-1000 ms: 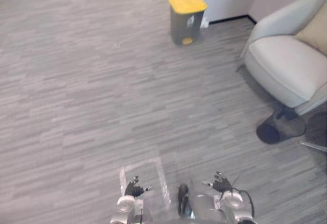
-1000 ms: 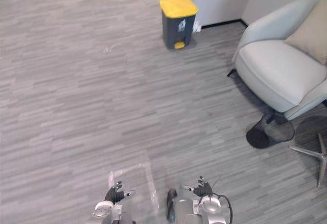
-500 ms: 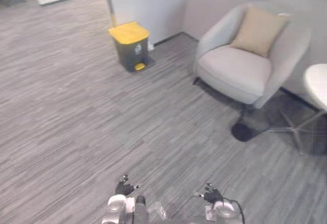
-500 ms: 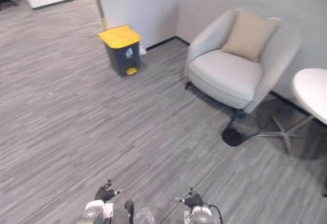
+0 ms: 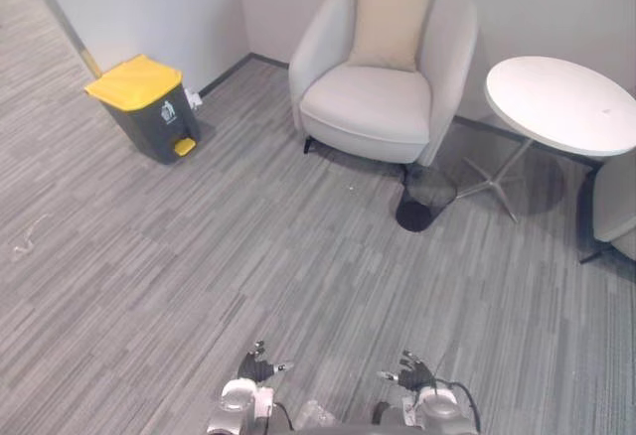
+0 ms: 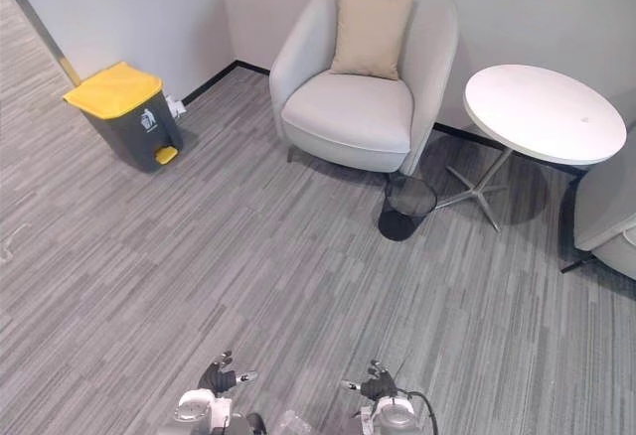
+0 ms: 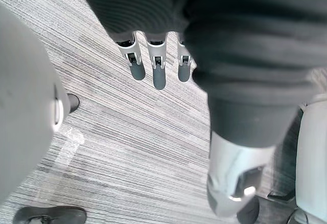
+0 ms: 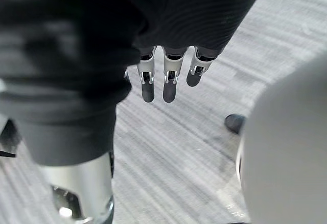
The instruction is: Organize the slippers on the shoe rack
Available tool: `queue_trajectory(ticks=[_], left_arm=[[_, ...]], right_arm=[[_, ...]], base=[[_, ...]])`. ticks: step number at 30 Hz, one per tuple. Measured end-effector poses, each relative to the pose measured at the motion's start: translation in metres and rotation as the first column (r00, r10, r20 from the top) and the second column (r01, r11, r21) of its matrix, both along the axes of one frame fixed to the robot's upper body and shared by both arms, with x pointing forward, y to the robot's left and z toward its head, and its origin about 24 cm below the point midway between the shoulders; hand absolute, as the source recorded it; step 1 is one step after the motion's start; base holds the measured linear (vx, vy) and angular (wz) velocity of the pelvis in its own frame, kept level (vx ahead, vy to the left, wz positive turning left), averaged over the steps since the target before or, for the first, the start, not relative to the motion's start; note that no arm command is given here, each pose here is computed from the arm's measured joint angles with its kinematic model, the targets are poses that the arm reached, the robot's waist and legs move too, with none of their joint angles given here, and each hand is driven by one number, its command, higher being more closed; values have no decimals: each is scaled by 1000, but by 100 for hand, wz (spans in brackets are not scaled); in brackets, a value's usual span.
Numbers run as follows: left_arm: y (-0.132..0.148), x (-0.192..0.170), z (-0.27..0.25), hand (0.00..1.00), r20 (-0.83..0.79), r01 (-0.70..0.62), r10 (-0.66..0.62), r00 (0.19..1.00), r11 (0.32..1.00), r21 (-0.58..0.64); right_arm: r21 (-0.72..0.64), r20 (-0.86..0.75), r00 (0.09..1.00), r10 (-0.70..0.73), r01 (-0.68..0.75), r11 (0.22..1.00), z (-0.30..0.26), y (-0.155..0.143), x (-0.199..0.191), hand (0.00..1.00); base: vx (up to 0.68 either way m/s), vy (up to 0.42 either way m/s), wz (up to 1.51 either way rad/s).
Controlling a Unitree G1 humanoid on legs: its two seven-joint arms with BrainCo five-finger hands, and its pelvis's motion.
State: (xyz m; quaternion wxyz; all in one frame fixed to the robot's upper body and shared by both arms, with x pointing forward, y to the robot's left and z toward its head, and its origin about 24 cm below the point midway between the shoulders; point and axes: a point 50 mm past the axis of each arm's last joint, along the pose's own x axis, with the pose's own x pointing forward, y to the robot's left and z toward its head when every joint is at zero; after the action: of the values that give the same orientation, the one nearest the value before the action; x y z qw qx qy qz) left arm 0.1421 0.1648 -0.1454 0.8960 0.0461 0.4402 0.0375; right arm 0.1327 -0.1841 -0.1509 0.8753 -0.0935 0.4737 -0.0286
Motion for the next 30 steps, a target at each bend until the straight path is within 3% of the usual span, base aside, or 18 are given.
queue_trajectory(ticks=[6, 10, 30], left_arm=[[15, -5, -1, 0, -17, -14, 15, 1000, 999, 34], [7, -7, -3, 0, -23, -32, 32, 999, 999, -1], [-16, -8, -6, 0, -41, -93, 90, 995, 992, -85]], right_arm=[[-4, -8, 1000, -28, 28, 1000, -1, -4, -4, 0], [-31, -7, 998, -65, 65, 997, 1, -20, -5, 0], [40, -34, 962, -270, 271, 962, -4, -19, -20, 0]], base=[[-103, -33, -37], [-117, 71, -81], [82, 20, -35]])
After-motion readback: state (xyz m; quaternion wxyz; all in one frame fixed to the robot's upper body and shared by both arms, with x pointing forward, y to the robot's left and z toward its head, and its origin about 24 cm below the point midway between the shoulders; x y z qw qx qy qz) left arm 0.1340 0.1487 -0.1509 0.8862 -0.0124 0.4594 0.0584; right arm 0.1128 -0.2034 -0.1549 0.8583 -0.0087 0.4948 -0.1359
